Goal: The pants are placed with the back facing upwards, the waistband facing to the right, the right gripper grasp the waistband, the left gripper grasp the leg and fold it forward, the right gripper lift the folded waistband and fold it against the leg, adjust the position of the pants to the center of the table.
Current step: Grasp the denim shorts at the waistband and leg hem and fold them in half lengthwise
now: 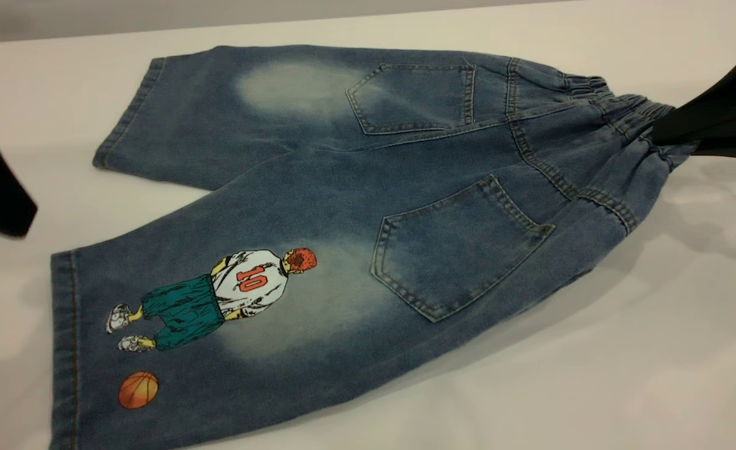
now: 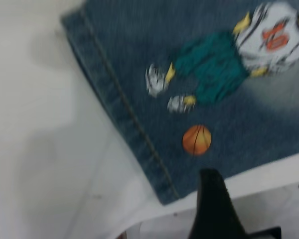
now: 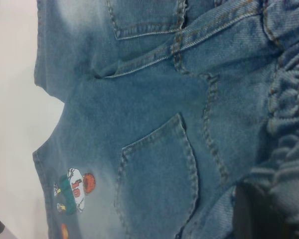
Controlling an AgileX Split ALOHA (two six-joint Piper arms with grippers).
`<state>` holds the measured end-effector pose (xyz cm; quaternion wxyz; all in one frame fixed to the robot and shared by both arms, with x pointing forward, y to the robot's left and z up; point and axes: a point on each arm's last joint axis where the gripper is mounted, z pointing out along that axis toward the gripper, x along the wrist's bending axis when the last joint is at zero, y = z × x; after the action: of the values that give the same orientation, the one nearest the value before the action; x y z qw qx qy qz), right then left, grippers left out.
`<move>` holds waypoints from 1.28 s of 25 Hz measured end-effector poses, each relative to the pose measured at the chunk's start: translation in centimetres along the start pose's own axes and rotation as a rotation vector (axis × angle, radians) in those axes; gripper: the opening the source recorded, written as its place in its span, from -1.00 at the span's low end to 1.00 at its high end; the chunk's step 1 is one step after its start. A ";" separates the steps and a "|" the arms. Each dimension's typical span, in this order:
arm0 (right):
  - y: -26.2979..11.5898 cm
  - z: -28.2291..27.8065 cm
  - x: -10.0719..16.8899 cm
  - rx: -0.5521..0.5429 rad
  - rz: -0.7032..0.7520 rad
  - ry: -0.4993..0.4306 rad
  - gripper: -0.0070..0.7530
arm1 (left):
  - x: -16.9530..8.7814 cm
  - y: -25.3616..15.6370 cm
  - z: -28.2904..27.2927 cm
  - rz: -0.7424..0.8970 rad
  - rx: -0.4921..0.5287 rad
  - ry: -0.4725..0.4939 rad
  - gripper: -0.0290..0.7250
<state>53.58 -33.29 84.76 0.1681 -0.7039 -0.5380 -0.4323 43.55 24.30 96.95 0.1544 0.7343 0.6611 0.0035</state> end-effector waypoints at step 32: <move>-0.1 0.0 0.0 0.010 -0.010 0.000 -0.89 | 1.6 -3.1 9.7 -0.075 0.279 -0.013 0.13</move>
<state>53.51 -33.23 84.73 0.1694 -0.7004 -0.5437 -0.4303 42.83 23.97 86.64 0.0552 0.7233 0.6811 -0.0989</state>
